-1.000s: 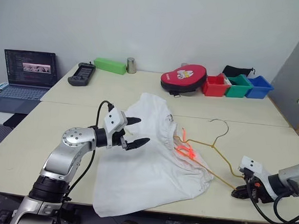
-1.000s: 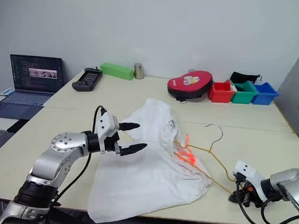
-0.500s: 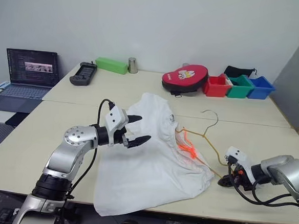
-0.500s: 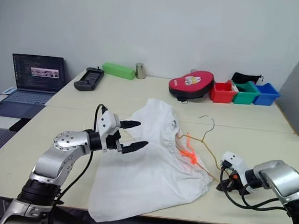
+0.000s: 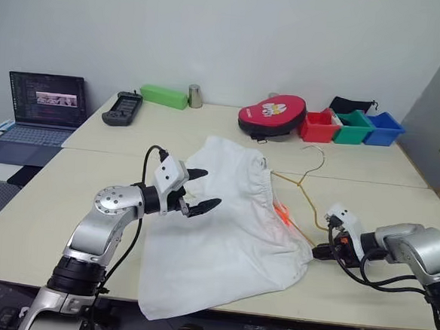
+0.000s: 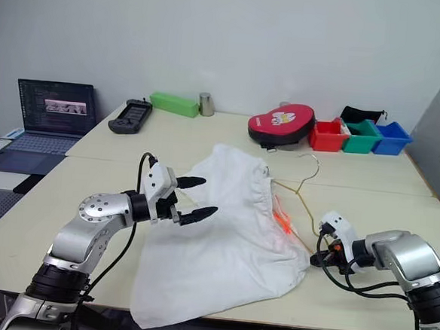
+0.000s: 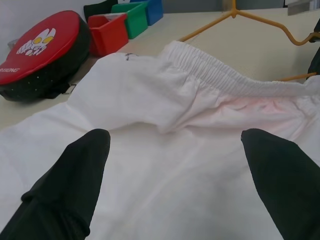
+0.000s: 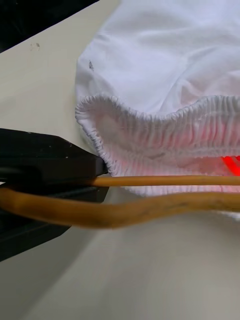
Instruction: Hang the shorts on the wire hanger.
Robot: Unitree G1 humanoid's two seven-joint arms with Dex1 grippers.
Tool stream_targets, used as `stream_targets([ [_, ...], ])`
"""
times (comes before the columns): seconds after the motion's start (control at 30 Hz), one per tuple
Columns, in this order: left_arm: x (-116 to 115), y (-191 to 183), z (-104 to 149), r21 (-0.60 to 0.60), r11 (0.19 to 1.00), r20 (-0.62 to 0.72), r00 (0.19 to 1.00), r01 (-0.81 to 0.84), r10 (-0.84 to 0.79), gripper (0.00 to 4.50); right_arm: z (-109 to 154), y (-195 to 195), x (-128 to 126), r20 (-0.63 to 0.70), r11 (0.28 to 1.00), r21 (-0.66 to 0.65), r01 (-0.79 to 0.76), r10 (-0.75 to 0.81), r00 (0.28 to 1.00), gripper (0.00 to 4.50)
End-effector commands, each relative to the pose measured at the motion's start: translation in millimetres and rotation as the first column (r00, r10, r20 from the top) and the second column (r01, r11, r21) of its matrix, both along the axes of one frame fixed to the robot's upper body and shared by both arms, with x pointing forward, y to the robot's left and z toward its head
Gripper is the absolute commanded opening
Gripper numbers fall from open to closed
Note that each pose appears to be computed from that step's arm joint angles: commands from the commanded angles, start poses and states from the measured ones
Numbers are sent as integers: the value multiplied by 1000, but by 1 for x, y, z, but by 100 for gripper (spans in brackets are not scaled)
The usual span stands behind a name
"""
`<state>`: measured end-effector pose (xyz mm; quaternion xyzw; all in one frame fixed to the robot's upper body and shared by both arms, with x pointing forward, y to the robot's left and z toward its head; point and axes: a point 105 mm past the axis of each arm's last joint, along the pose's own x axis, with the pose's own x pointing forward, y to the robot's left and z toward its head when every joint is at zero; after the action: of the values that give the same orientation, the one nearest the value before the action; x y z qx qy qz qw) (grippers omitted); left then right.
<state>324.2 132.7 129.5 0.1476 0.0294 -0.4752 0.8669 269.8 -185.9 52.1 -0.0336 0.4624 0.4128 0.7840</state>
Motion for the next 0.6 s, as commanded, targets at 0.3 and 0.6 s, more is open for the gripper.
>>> stream_targets([
  [0.3,39,18,87,76,995,188,979,61,-74,448,52,6,33,390,990,-133,-37,86,917,0],
  [0.6,68,18,124,372,905,198,935,206,-294,448,62,30,49,577,954,-296,-49,219,786,0],
])
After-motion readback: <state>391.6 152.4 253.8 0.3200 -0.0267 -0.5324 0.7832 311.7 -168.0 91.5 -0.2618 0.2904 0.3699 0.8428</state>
